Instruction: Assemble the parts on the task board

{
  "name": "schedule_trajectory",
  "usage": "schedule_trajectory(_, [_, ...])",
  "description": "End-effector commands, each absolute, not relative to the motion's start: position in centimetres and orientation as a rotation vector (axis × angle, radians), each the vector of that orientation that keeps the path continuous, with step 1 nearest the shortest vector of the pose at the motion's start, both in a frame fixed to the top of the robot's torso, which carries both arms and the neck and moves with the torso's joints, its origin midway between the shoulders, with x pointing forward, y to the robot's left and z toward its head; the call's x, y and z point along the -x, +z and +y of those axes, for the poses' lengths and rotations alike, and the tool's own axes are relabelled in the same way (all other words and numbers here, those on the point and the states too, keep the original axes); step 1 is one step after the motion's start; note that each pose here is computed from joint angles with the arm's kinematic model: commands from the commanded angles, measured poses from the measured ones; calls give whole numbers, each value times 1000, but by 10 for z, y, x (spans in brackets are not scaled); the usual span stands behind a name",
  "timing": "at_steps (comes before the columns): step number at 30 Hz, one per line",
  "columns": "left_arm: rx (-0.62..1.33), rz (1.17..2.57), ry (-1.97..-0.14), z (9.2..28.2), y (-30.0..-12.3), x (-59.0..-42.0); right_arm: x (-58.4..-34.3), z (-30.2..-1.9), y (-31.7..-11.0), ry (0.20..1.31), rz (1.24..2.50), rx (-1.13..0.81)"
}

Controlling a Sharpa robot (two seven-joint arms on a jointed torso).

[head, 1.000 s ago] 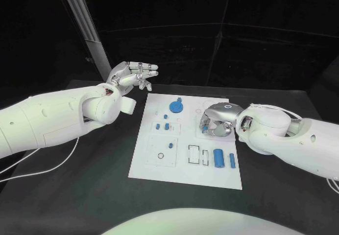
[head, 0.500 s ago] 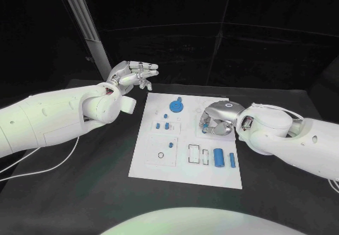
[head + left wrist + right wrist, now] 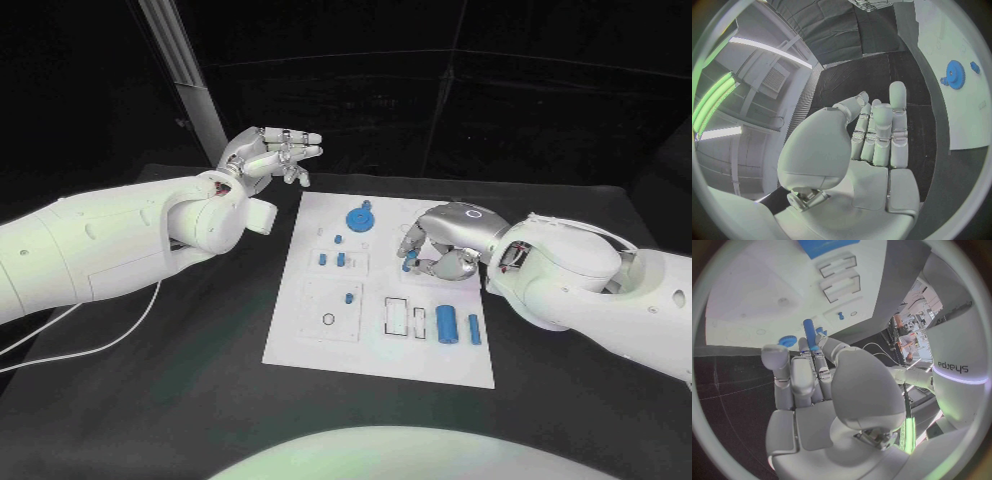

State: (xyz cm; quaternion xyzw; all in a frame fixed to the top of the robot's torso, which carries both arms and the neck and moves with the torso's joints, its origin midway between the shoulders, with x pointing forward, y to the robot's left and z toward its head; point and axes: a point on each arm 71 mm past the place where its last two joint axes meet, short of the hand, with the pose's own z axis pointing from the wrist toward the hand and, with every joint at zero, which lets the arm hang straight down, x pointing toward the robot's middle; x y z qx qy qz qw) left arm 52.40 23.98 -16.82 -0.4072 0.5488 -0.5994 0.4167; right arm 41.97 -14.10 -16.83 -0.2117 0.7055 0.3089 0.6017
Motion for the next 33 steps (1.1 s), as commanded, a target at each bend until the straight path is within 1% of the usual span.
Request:
schedule_trajectory(1, [1019,1379,-1519,238,-167,-524,-415,-129,-160,812,1576,453])
schedule_trajectory(7, [1019,1383,-1522,236,-167,-524,-407,-94,-158,932,1567,482])
schedule_trajectory(9, [1018,1383,-1523,235,-167,-524,-405,-87,-159,956,1570,490])
schedule_trajectory(12, [1018,1384,-1525,234,-167,-524,-403,-73,-165,998,1582,509])
schedule_trajectory(17, [1016,1385,-1530,233,-167,-524,-398,-55,-180,1053,1616,532])
schedule_trajectory(24, [1013,1387,-1536,230,-167,-524,-396,-43,-196,1071,1654,565])
schedule_trajectory(33, [1011,1388,-1539,229,-167,-524,-397,-37,-214,1042,1713,617])
